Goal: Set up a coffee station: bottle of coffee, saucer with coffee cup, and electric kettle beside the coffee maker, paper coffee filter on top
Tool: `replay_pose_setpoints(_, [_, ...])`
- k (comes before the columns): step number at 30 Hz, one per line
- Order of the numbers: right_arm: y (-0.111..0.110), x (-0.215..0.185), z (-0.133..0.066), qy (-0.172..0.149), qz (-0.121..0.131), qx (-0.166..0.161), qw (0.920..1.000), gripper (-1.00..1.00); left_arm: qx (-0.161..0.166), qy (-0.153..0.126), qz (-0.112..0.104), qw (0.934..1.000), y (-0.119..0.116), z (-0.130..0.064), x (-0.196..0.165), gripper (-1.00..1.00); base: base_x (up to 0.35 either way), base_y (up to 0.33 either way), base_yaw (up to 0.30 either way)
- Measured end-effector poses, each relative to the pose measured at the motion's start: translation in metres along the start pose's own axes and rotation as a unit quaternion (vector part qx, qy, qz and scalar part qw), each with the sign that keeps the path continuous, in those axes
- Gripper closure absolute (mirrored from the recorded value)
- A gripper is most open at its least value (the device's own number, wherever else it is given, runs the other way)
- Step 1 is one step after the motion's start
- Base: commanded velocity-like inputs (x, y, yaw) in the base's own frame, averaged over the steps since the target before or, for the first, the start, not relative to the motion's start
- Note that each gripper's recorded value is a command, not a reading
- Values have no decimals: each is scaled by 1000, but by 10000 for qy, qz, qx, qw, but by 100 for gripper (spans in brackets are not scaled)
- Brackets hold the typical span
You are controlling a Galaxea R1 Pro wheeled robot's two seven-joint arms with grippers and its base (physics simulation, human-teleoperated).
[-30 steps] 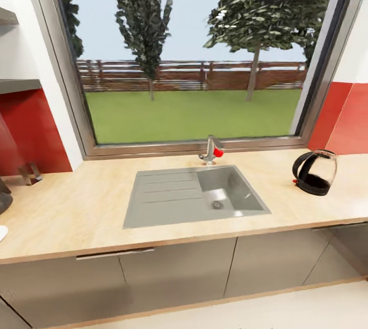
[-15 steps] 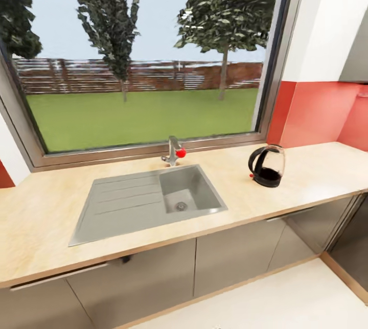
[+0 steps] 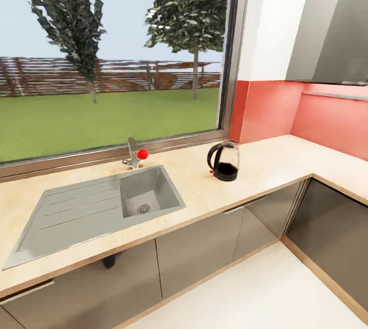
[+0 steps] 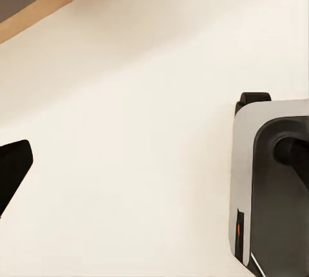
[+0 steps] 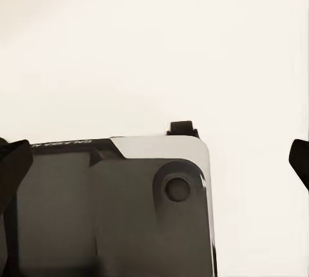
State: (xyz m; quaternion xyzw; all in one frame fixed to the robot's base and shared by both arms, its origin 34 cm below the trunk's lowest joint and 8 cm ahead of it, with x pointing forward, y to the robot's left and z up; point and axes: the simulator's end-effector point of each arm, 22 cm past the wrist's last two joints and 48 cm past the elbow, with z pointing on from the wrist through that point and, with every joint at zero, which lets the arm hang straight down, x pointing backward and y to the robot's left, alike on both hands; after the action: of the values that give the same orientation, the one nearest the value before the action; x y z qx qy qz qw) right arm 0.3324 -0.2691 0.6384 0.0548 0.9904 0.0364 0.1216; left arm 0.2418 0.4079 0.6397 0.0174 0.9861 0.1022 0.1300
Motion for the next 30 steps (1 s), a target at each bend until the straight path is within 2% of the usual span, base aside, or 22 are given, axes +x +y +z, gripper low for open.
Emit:
replay_pose_setpoints(12, [1,-1,0,-6,-45,-8,10000,-100,54,-1,-9,10000,-9,0,0,-100,0,-273,-38])
replay_pose_setpoints(30, [0,-1,0,-4,-16,-1,10000,-100,56,-1,-10,10000,-9,0,0,-100,0,-273,0])
